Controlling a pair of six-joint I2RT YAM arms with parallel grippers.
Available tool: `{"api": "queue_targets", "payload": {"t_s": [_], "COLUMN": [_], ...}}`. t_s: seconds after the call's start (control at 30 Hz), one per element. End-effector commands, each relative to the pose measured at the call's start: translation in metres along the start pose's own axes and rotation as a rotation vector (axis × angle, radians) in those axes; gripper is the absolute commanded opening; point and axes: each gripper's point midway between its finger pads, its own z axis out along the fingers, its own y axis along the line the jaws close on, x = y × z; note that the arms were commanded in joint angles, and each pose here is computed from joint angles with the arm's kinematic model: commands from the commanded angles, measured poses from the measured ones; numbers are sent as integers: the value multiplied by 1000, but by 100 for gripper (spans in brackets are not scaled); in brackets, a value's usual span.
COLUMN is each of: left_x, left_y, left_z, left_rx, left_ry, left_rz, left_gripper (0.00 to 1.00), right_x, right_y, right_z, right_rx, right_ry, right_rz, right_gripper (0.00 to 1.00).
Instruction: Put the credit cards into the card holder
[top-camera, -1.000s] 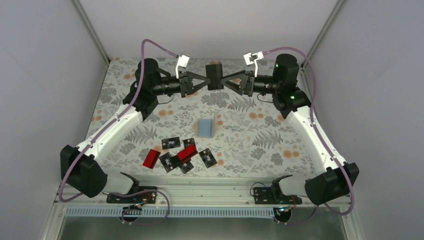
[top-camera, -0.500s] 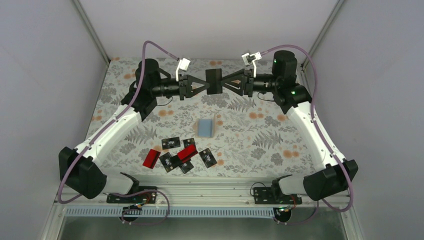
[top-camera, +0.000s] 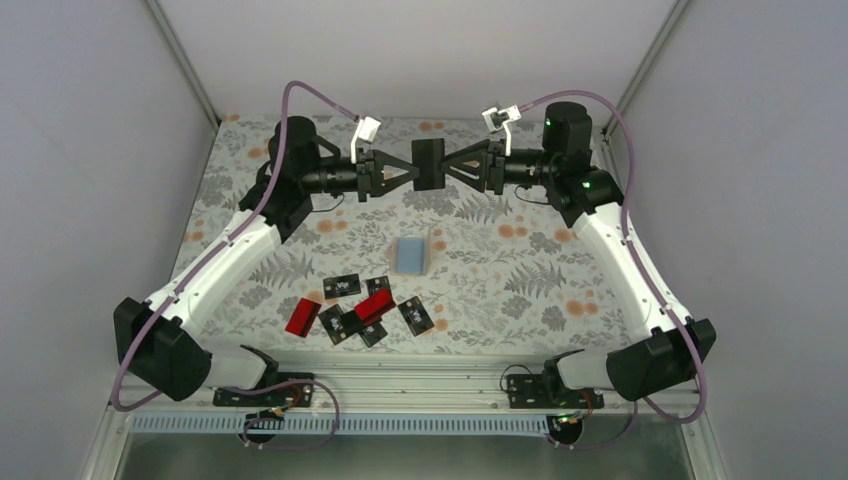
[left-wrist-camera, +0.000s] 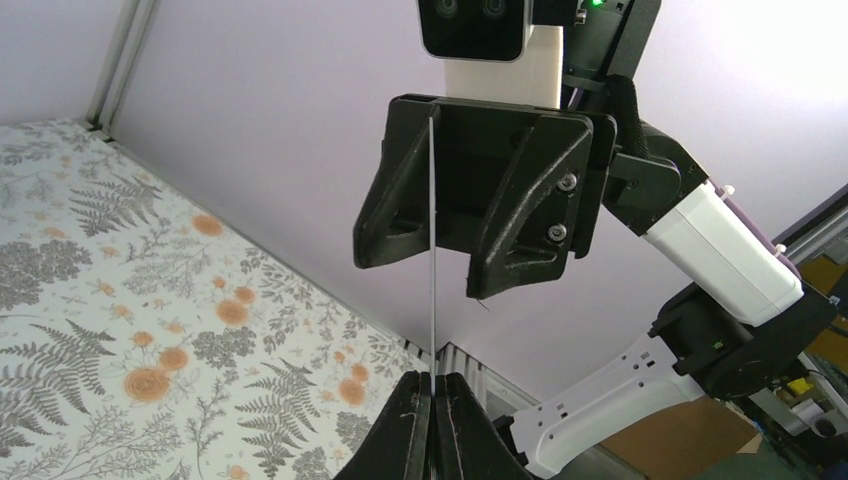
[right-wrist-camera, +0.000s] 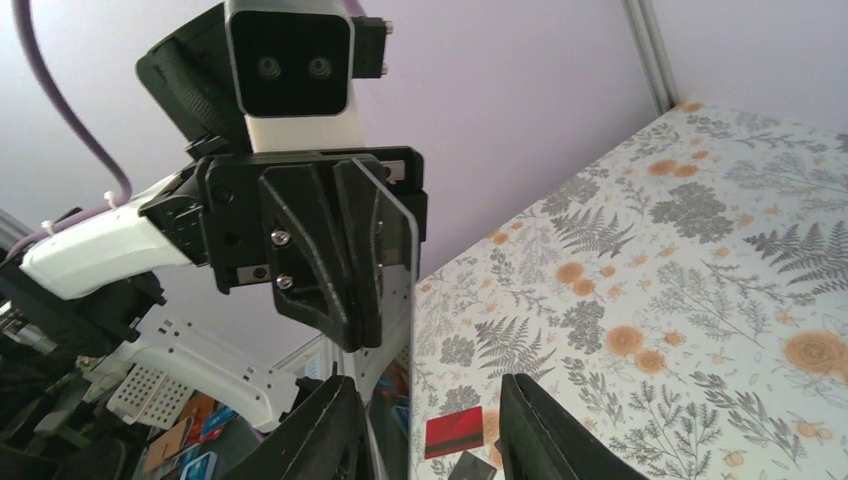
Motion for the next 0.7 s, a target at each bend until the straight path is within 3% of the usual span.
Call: {"api": "queue_targets", "payload": {"t_s": [0.0,0.5,0.67], "left_x": [-12,-7,-7], "left_y": [-20,-22,-22], "left_z": [-3,2,3], "left_rx": [37,51,52], "left_ry": [-15,2,4], "left_rz": [65,67,67], "left_gripper": [2,2,2], "right_x": [-4,-3,-1], "right_y": [17,33,33], "right_z": [-2,-2,-1], "right_rx": [-88,-196,-195], "right_ry": [5,26,30], "right_rz": [-34,-26,-20], "right_gripper": [36,15,13]}}
